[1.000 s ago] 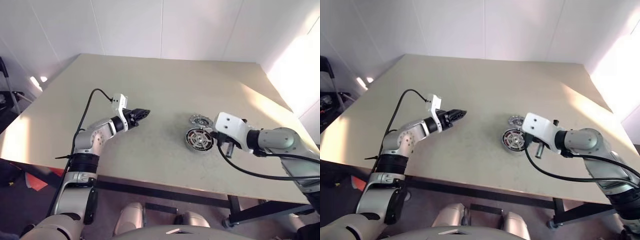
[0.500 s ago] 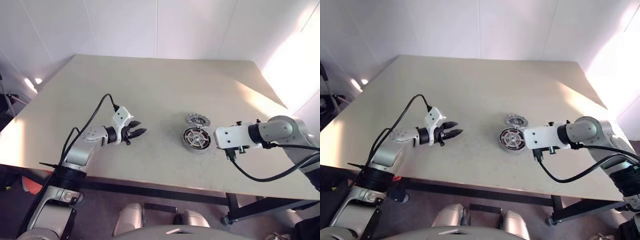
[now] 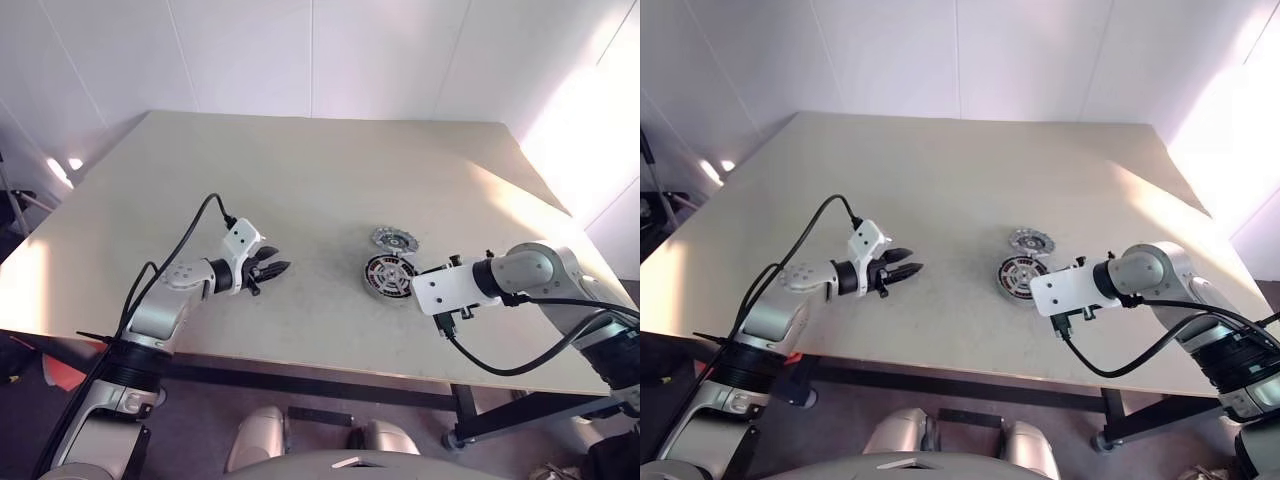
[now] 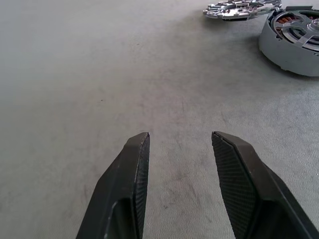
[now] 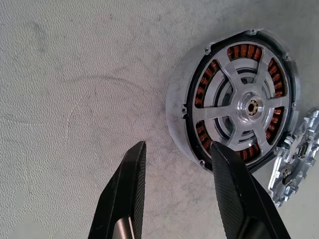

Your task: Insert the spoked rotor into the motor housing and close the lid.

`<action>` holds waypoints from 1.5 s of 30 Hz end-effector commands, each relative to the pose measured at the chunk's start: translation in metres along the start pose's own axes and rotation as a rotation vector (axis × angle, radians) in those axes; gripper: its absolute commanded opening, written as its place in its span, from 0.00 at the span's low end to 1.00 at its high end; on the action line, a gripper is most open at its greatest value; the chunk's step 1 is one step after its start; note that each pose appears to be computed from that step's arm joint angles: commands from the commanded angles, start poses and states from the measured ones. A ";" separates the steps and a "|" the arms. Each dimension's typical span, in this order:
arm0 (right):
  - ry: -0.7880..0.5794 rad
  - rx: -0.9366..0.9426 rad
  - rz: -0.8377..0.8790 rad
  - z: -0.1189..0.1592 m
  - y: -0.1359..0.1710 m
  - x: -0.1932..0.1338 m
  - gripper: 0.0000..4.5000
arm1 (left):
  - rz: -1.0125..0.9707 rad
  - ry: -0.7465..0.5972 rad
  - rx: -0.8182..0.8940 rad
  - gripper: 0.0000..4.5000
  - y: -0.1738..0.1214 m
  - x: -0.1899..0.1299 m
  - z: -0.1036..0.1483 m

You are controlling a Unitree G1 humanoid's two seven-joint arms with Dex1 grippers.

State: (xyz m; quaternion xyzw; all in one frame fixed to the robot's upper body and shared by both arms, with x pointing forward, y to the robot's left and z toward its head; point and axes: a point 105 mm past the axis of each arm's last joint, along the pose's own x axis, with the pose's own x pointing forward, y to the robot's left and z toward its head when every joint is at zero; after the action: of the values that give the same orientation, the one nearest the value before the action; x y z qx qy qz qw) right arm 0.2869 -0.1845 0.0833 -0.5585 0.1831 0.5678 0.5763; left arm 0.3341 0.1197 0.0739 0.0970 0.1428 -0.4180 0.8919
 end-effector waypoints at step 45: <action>-0.245 0.737 -0.156 0.054 -0.062 0.026 0.00 | 0.106 -0.024 0.025 0.47 0.008 -0.011 0.005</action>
State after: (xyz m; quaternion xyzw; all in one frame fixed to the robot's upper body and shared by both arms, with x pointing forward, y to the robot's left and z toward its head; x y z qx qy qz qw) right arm 0.3250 -0.1180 0.0921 -0.2495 0.2873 0.4737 0.7943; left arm 0.3327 0.1286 0.0695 0.1016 0.1441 -0.3784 0.9087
